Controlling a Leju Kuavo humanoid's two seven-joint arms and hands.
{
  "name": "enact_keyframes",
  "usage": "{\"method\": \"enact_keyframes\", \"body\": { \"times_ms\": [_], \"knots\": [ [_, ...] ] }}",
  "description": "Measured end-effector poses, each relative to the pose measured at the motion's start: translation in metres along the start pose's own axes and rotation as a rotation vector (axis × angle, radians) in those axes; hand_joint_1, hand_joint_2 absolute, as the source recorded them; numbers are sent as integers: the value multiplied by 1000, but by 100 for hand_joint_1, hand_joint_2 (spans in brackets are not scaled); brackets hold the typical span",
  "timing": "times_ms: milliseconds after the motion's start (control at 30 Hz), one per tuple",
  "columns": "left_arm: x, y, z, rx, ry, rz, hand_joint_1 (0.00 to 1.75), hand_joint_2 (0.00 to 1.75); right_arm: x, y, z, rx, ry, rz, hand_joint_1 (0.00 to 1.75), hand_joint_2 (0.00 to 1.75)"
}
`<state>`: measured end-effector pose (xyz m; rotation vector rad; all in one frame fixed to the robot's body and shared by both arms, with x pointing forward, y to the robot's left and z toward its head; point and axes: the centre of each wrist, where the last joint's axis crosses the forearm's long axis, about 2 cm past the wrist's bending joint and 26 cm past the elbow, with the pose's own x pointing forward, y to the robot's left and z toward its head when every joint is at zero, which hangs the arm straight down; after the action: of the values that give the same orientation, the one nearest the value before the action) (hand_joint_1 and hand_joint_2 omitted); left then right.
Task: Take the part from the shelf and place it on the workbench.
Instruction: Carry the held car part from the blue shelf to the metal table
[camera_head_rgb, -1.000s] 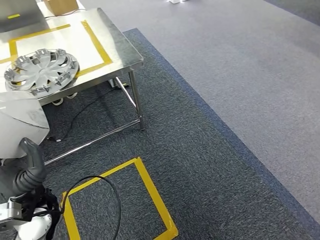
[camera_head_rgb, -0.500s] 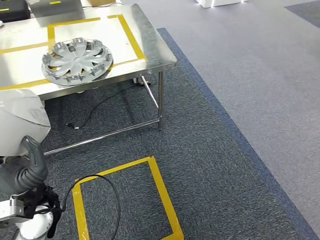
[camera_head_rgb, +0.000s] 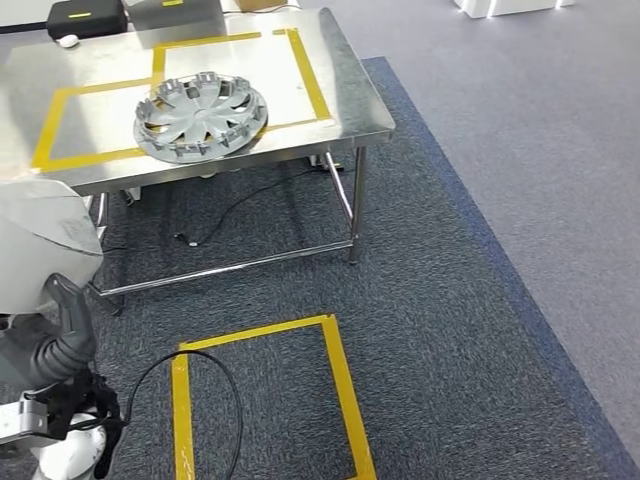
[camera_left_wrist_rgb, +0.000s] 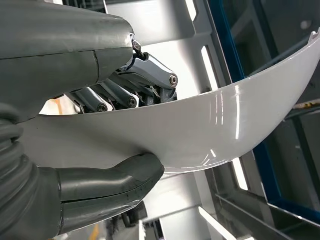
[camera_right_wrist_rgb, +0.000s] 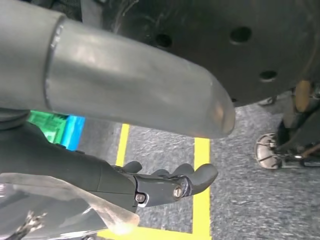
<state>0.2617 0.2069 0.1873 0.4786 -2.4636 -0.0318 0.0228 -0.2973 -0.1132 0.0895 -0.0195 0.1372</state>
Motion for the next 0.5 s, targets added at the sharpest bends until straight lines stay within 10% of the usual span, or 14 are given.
{"method": "enact_keyframes", "body": {
  "times_ms": [500],
  "knots": [
    [0, -2, 1, -20, 9, 11, 175, 175, 2, 0, 0, -10, -16, -5, 0, 0]
  ]
}}
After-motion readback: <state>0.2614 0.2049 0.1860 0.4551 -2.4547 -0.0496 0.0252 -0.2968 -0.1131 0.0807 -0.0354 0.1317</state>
